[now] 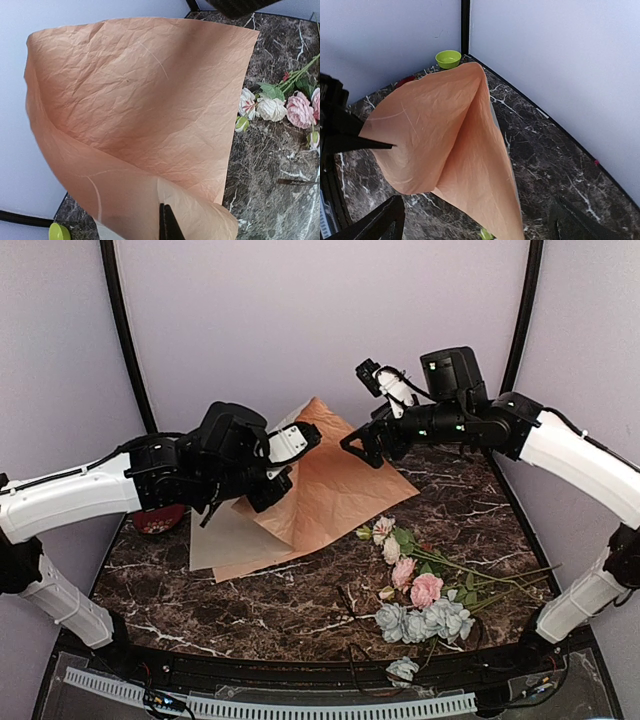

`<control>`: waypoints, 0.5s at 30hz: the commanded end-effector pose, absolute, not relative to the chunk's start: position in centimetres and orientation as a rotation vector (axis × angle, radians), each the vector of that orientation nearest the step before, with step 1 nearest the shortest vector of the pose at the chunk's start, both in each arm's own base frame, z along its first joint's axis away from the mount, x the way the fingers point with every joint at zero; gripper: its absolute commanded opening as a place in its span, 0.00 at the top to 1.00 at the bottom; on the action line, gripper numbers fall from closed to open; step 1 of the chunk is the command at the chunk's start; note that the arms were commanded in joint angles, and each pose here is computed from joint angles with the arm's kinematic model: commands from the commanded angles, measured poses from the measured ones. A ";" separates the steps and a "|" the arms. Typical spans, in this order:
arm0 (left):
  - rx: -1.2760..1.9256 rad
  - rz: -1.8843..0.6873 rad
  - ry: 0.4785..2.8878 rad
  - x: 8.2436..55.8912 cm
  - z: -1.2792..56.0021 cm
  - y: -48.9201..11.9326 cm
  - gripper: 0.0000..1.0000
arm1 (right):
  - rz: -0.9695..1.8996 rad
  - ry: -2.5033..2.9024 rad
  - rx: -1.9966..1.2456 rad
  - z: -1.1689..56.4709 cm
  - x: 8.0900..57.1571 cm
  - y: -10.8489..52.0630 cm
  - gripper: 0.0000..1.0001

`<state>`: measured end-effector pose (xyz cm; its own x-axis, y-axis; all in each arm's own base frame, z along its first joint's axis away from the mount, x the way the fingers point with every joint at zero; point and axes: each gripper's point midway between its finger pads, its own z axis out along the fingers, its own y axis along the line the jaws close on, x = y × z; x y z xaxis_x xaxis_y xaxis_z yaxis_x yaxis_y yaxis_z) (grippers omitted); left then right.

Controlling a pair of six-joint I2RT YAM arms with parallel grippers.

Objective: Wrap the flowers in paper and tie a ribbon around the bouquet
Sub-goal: Unfold the folded wrapping paper at the center of the board.

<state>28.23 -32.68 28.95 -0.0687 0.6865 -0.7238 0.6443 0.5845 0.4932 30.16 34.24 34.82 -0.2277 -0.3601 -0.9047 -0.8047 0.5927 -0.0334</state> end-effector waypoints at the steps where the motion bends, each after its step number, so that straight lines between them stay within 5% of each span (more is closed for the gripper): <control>1: 1.283 0.210 1.697 28.2 29.1 -32.3 1.00 | 0.306 1.687 -1.148 35.5 29.8 32.4 0.00; 9: 1.343 0.241 1.627 28.1 29.8 -32.6 1.00 | 0.160 1.436 -1.217 38.7 31.3 33.0 0.00; 15: 1.339 0.287 1.620 28.4 29.8 -32.2 1.00 | 0.312 1.618 -1.300 32.7 31.2 34.9 0.00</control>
<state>28.32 -32.66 28.25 0.0630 0.8426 -0.5348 0.6522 0.3708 0.6611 30.96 34.10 36.46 0.1543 -0.5630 -0.8119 -0.7944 0.4180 -0.4408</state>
